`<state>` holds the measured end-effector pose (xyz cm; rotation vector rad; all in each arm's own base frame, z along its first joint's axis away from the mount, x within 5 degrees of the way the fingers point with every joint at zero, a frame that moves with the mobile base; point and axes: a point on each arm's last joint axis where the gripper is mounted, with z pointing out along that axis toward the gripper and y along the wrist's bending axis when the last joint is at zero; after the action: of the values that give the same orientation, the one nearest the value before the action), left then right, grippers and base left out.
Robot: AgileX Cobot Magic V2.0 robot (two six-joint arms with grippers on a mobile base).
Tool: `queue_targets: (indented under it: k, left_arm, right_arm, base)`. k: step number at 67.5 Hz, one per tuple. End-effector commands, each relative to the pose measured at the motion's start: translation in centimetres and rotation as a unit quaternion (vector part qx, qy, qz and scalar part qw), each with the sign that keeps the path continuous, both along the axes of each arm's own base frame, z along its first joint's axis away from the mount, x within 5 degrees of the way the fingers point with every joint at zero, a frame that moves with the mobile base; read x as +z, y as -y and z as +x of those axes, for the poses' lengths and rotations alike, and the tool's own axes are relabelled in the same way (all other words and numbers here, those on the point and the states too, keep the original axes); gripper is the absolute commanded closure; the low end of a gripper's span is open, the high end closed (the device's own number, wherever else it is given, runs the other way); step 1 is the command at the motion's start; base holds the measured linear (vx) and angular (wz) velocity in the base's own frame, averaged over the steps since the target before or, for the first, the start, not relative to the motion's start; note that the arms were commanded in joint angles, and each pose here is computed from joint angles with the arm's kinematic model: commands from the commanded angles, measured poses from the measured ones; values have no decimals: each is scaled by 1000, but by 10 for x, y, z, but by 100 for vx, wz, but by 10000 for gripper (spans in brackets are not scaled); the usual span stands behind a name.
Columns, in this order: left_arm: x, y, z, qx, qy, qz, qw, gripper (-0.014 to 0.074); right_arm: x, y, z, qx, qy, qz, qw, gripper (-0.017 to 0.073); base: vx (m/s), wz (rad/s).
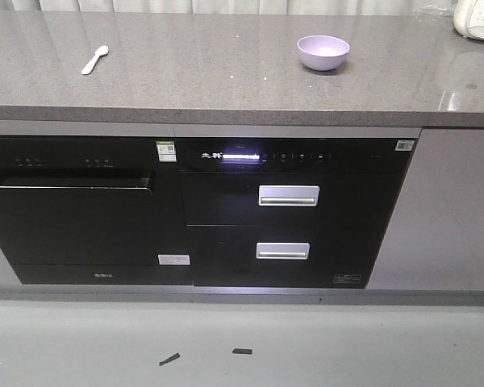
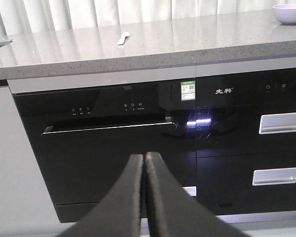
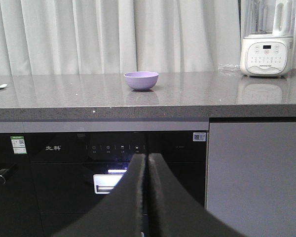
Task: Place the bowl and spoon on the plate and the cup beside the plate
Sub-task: 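Drive the base forward up to the counter edge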
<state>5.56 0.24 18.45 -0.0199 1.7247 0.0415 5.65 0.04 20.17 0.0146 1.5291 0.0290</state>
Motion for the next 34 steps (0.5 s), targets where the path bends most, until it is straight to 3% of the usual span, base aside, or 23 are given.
queue_targets:
  k: [1, 34]
  left_arm:
    - [10, 0, -1, 0, 48, -7, 999, 600]
    - [10, 0, -1, 0, 48, -7, 999, 600]
  right_arm:
    - [6, -1, -1, 5, 40, -5, 999, 562]
    - [6, -1, -1, 5, 40, -5, 999, 562]
  base:
    - [9, 1]
    - [10, 1]
